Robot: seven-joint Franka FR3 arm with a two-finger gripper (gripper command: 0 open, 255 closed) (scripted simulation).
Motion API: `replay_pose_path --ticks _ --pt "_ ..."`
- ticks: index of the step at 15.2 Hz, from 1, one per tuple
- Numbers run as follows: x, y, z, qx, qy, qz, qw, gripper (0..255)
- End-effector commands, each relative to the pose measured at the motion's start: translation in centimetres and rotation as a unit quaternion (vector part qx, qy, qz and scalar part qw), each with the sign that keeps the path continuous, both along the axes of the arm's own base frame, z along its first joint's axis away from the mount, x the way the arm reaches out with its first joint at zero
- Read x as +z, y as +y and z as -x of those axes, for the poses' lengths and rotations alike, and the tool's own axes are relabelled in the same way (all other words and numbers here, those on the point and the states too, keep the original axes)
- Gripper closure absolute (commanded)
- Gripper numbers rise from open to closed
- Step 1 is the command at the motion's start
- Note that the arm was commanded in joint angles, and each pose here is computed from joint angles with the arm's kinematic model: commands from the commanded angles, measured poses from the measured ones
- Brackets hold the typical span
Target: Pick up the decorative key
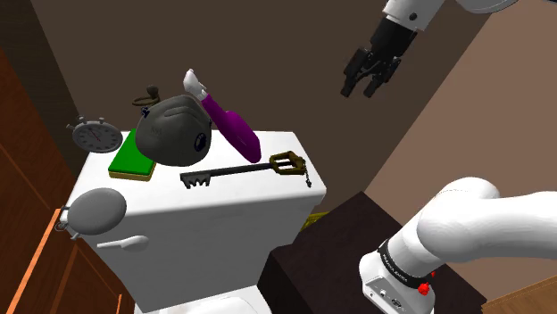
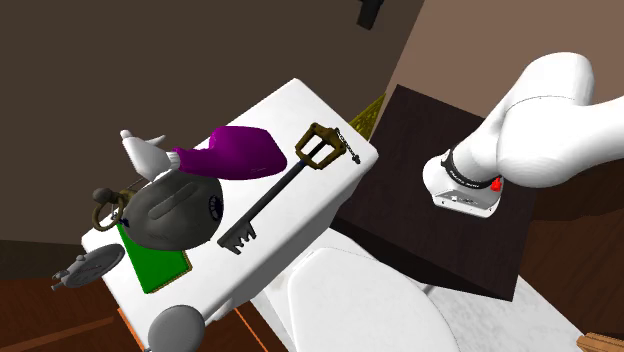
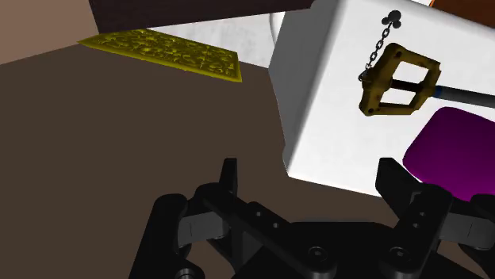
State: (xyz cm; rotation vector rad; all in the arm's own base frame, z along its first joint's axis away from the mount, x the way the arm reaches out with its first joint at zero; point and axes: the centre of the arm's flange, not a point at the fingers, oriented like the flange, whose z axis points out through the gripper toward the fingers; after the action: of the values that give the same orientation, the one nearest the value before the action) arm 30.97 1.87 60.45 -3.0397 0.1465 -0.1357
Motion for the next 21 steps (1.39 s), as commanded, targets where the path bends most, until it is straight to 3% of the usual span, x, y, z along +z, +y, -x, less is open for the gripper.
replay_pose_path --ticks 1,3,6,8,11,13,16,18,21 --pt "0.0 0.0 0.0 0.0 0.0 0.0 1.0 0" --pt "-0.7 1.9 -2.1 0.05 0.005 0.009 0.9987 0" --pt "-1.8 5.2 -4.9 0.125 0.012 0.023 0.9917 0" --pt "-2.6 7.5 -6.4 0.175 0.017 0.033 0.9838 0" --pt "-3.9 11.3 -8.3 0.249 0.024 0.046 0.9671 0" --pt "-4.9 13.9 -9.2 0.297 0.028 0.055 0.9528 0" --pt "-6.4 17.9 -10.0 0.368 0.035 0.069 0.9265 0" --pt "-7.5 20.7 -10.2 0.414 0.04 0.077 0.906 0" --pt "-9.2 24.7 -10.0 0.481 0.046 0.09 0.8706 0"
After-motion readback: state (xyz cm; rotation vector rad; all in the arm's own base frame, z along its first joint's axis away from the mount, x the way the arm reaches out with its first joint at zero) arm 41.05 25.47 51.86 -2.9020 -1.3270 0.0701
